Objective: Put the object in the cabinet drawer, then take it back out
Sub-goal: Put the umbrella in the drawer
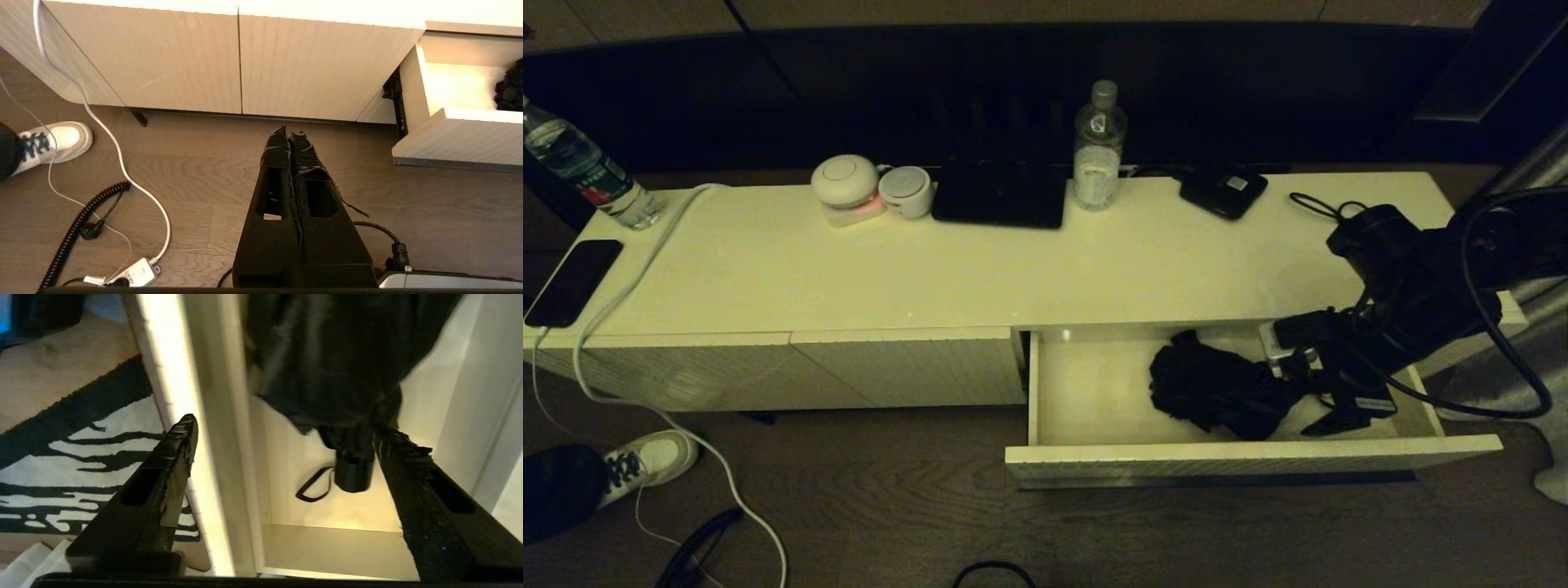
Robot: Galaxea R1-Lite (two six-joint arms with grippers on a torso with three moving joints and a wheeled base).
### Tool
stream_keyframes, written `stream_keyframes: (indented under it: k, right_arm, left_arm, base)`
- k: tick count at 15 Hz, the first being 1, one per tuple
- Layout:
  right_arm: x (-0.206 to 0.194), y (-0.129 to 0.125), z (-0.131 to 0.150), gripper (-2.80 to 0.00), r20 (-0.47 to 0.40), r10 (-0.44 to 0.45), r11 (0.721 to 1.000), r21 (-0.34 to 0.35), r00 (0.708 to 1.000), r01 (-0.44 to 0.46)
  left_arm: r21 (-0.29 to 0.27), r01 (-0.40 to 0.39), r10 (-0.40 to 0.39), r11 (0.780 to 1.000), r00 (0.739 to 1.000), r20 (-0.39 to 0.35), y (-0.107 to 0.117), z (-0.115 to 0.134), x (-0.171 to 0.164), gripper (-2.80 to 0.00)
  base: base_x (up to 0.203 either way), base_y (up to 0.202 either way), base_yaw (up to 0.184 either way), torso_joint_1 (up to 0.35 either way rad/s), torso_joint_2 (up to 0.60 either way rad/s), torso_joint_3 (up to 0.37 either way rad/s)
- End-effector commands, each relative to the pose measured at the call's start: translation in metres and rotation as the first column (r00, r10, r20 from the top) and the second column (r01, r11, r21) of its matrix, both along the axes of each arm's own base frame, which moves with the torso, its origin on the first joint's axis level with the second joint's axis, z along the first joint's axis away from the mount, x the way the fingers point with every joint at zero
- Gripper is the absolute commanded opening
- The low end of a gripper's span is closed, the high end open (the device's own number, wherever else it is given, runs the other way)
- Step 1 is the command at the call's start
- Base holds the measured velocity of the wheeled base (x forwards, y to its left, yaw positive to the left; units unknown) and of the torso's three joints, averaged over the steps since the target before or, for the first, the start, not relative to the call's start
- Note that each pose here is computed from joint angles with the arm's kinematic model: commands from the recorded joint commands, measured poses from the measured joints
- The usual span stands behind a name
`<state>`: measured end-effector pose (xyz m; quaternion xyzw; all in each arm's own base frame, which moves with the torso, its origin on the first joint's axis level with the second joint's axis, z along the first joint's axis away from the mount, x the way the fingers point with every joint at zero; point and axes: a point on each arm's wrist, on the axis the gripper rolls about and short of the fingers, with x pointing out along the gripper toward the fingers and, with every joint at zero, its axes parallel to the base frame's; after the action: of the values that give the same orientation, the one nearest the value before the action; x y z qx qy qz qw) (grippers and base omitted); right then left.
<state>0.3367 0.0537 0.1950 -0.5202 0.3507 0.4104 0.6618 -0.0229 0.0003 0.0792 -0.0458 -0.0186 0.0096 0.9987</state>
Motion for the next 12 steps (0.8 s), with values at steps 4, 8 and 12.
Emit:
stream_keyframes:
  k: [4,8,12]
  right_arm:
    - [0.017,-0.003,-0.019,0.00,-0.046,-0.008,1.000,-0.007,0.999,0.008]
    - [0.025,-0.006,-0.018,0.00,-0.029,-0.019,1.000,-0.005,0.999,0.019]
    - [0.034,-0.005,-0.025,0.00,-0.040,-0.019,1.000,0.000,0.999,0.019]
  left_arm:
    - [-0.001,-0.001,0.001,1.000,1.000,0.002,0.000,0.000,0.000,-2.80]
    - [-0.001,-0.001,0.001,1.000,1.000,0.002,0.000,0.000,0.000,-2.80]
    - [-0.001,-0.001,0.001,1.000,1.000,0.002,0.000,0.000,0.000,-2.80]
  base:
    - [0.000,0.000,0.000,0.000,0.00,0.000]
    - [0.000,0.000,0.000,0.000,0.00,0.000]
    - [0.000,0.000,0.000,0.000,0.00,0.000]
